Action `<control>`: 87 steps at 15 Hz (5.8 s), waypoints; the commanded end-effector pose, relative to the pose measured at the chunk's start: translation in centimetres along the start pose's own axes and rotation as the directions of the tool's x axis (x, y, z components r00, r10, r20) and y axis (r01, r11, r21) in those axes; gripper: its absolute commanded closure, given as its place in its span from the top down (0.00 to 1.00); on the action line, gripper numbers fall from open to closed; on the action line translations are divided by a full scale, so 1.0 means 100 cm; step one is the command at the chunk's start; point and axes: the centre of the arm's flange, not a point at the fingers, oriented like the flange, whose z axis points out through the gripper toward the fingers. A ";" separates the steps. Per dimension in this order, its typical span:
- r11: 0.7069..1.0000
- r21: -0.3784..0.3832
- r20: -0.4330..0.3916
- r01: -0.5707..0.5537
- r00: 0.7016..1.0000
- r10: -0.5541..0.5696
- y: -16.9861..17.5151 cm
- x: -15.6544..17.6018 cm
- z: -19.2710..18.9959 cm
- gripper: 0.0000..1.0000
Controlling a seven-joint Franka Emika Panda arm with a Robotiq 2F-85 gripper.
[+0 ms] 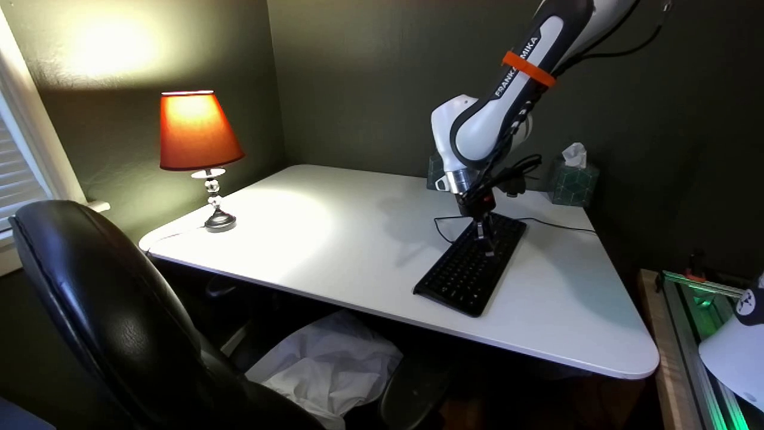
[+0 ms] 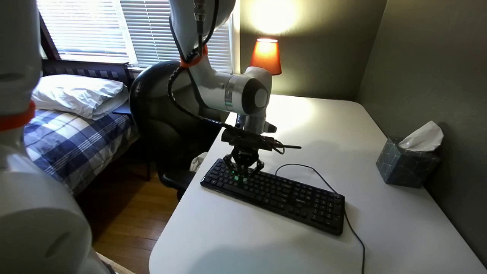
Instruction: Press a key on the keyboard.
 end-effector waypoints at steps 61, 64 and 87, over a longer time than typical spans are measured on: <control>1.000 0.014 -0.116 -0.003 0.993 0.005 -0.005 -0.004 -0.009 0.32; 1.000 0.015 -0.149 -0.007 0.989 0.009 -0.007 -0.010 -0.013 0.56; 0.994 -0.036 -0.398 -0.108 0.914 0.085 -0.017 -0.072 -0.043 1.00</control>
